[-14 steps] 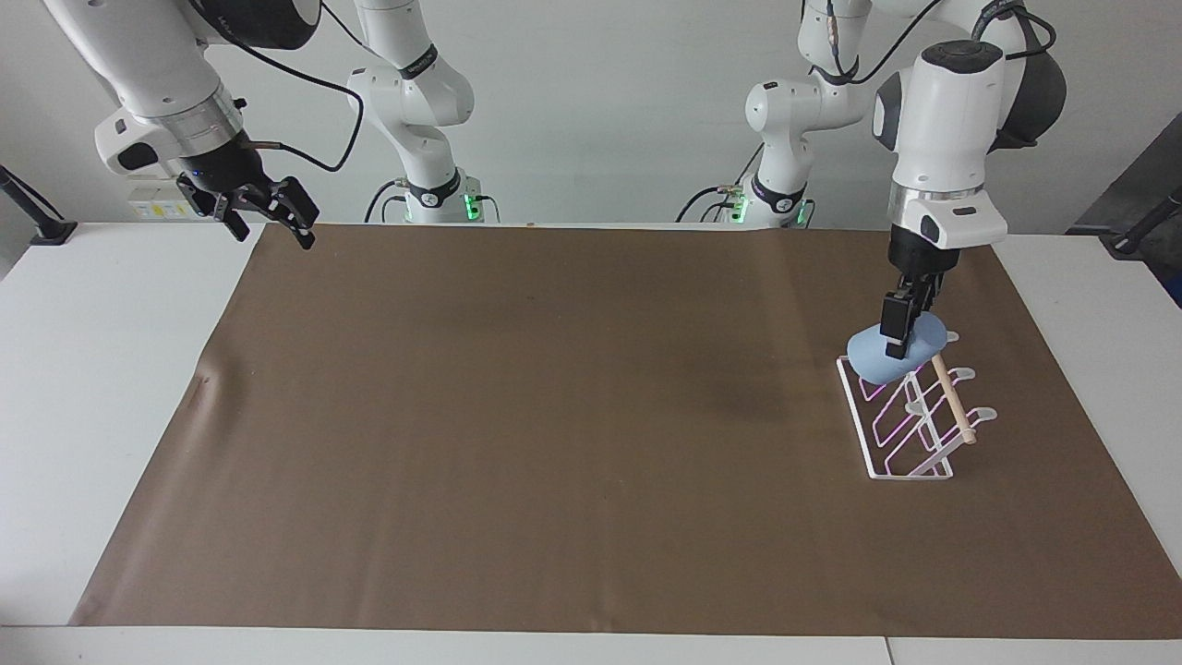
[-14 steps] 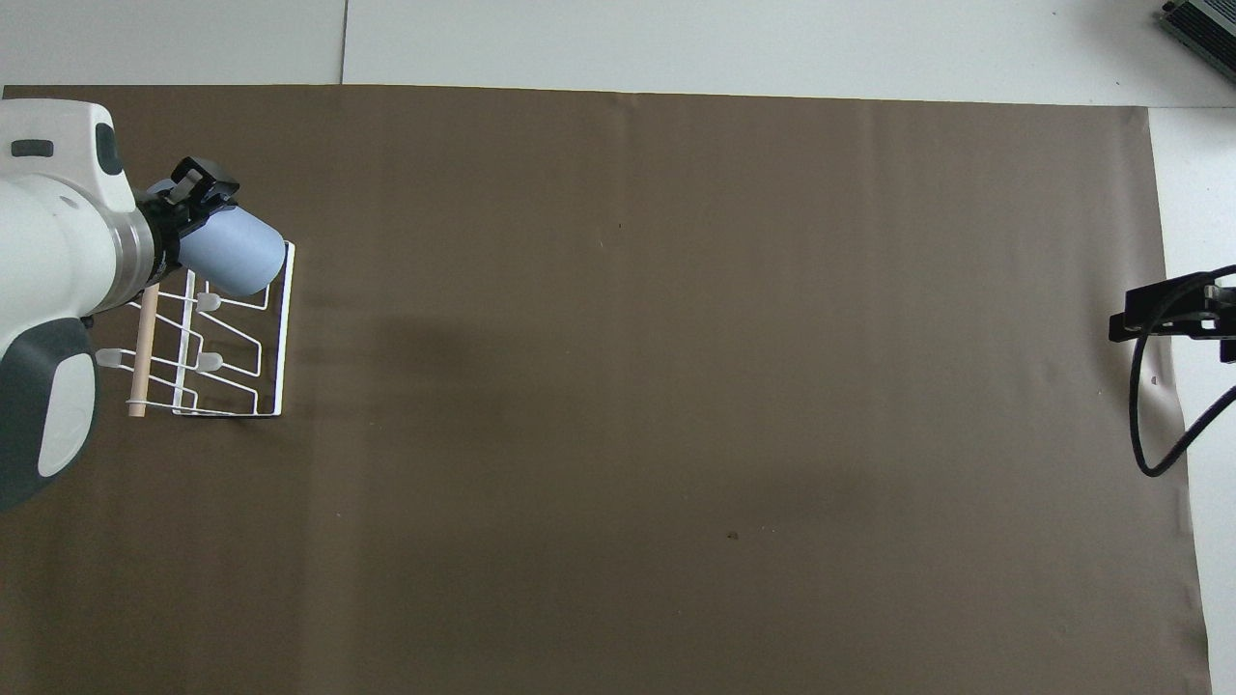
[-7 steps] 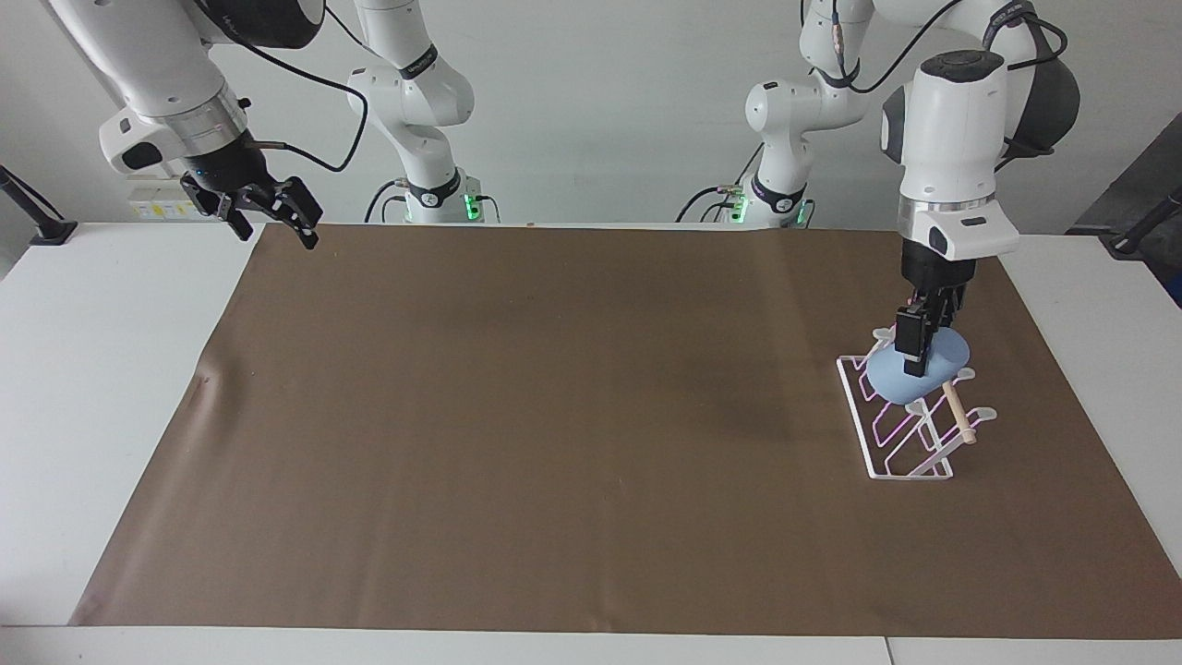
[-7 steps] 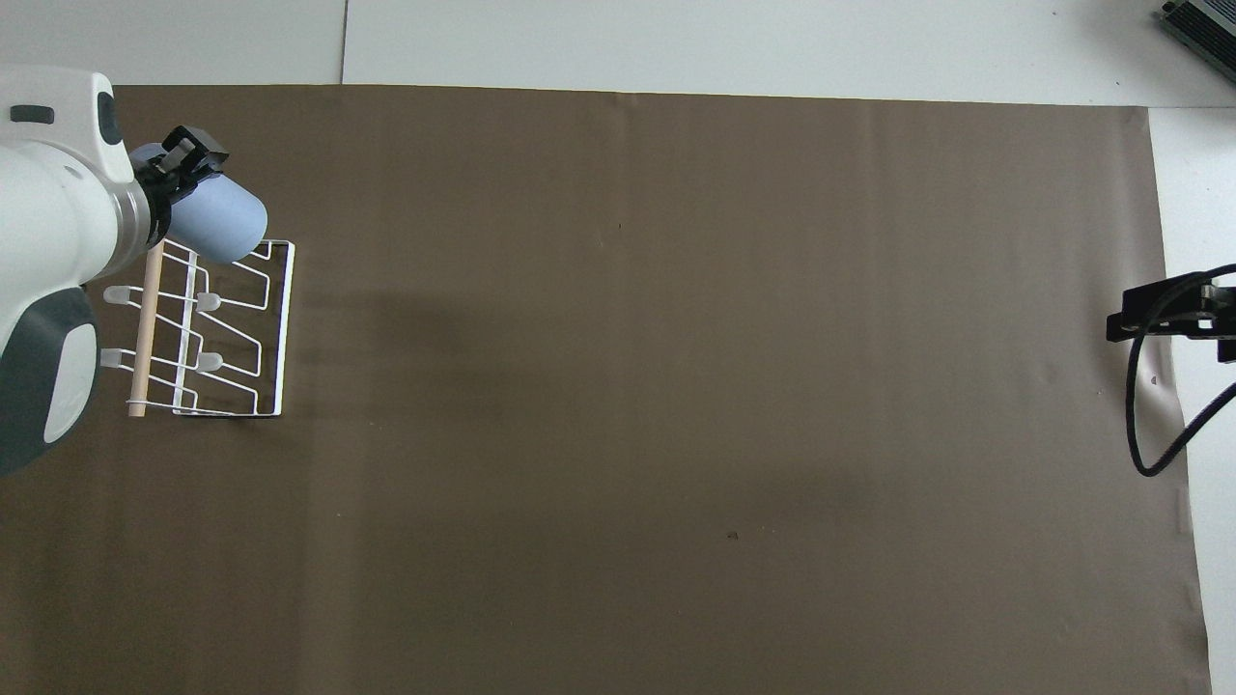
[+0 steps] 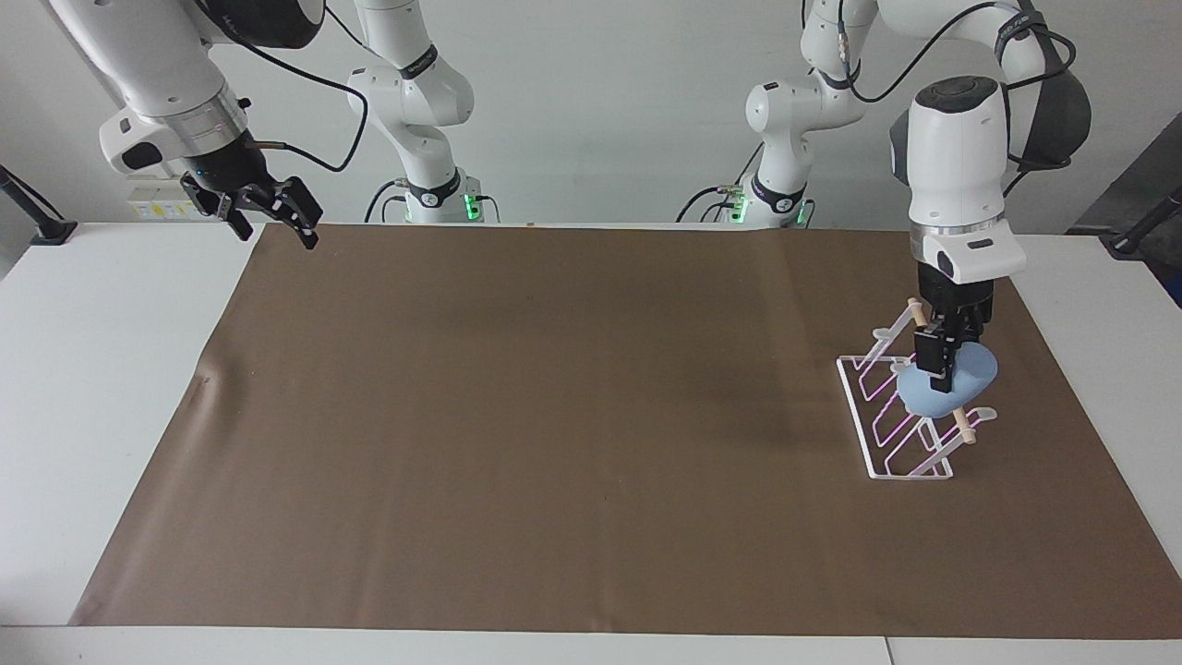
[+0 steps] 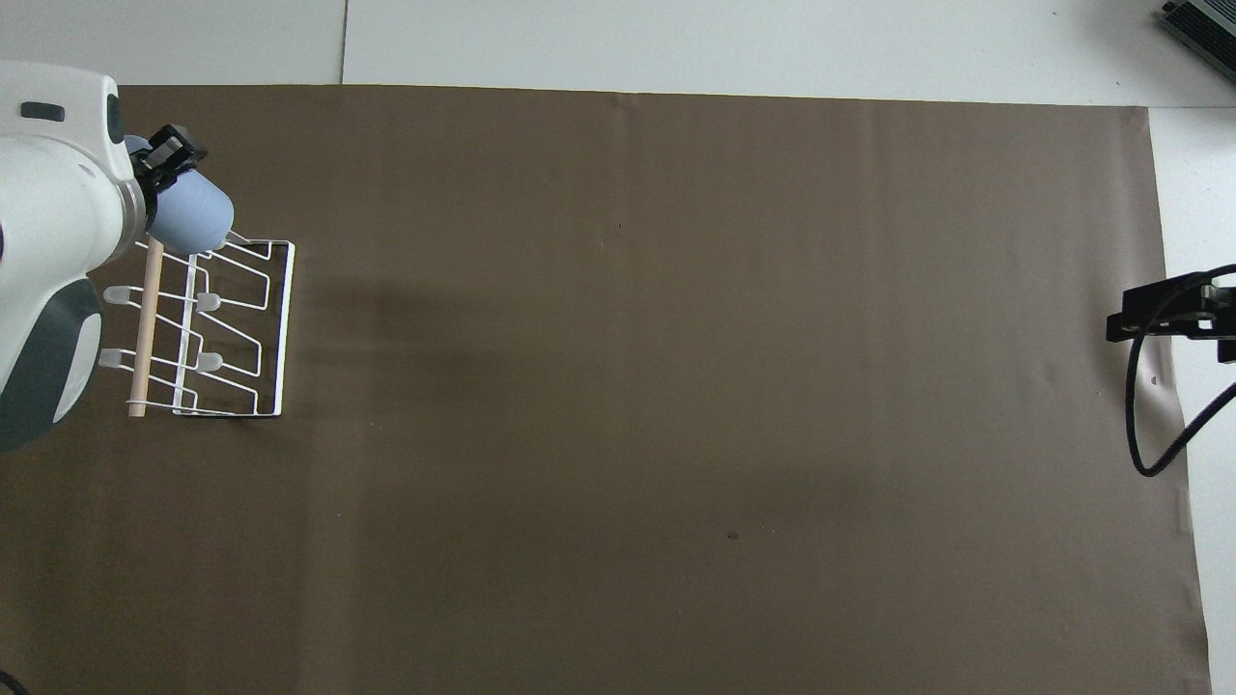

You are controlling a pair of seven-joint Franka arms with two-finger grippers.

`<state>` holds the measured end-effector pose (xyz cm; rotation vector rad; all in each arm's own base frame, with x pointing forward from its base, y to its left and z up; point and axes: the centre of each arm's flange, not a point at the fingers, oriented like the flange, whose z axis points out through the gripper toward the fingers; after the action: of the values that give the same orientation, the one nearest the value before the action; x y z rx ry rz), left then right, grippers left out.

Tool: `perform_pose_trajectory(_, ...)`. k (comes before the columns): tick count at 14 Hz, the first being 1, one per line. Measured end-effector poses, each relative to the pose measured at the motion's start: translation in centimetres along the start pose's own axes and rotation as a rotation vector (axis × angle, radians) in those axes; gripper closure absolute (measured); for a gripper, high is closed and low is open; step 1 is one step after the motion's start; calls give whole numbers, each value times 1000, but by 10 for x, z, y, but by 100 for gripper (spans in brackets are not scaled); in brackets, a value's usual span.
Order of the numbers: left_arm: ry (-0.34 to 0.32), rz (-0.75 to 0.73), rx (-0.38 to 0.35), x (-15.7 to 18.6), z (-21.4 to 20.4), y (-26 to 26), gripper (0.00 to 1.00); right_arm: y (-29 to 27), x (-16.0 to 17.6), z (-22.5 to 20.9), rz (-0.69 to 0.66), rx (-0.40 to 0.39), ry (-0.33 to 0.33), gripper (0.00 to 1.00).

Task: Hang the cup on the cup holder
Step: 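Move the cup with the left gripper over the wire rack, then lower the cup onto a rack peg and open the left gripper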

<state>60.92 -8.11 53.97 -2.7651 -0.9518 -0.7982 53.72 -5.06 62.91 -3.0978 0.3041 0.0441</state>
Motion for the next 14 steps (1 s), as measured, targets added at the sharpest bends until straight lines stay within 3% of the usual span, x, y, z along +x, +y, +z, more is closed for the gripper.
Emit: perform_pose_trajectory(14,46,-55,31,-31,56,-3,23,1,-4,7,2,-1,-16,0)
